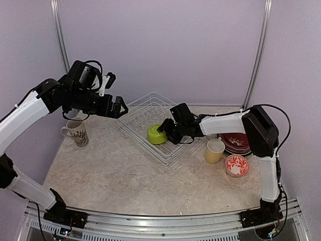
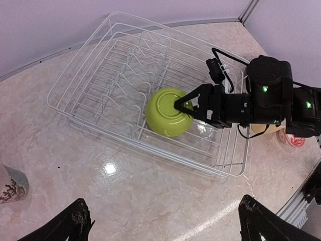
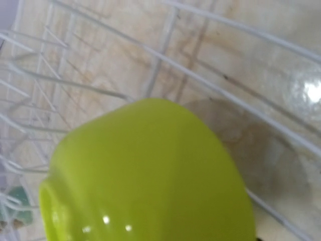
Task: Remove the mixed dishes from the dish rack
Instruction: Grab the bowl from the dish rack, then pass from the right arm to the left
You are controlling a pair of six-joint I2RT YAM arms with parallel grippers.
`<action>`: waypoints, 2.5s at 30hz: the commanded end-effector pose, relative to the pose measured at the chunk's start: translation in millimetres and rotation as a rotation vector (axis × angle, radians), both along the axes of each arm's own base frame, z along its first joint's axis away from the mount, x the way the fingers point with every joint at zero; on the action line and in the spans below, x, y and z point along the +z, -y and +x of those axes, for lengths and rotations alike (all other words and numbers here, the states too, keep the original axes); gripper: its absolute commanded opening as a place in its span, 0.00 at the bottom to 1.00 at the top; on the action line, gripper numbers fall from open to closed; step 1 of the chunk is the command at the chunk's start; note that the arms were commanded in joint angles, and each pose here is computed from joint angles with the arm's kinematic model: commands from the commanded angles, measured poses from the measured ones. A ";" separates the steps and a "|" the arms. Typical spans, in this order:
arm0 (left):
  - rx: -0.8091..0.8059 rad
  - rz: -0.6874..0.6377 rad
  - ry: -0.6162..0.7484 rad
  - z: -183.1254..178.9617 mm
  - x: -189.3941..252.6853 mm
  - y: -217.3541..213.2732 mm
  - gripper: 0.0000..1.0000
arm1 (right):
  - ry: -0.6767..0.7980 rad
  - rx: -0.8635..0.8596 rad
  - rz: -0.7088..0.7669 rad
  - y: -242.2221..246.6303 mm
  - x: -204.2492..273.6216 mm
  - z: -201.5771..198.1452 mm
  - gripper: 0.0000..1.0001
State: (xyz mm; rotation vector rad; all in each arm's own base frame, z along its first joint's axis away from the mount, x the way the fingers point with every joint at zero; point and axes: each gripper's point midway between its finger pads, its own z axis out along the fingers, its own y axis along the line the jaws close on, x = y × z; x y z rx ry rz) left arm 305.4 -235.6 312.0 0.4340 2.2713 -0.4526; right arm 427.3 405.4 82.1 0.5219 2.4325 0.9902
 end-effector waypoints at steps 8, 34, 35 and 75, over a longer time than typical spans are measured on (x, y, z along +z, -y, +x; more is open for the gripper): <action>0.036 0.064 0.001 12.5 -17.8 -6.4 0.99 | 0.083 0.025 -0.102 14.7 12.8 -4.7 0.50; -0.021 -0.281 -0.183 19.9 -14.4 15.7 0.99 | 0.694 0.380 -0.290 29.6 133.1 -10.8 0.36; -0.029 -0.320 -0.204 19.8 -12.7 19.4 0.99 | 0.717 0.396 -0.321 32.2 135.2 -10.4 0.36; -0.670 -1.188 -0.444 14.2 45.2 114.5 0.79 | 0.768 0.706 0.623 39.2 270.2 -106.5 0.36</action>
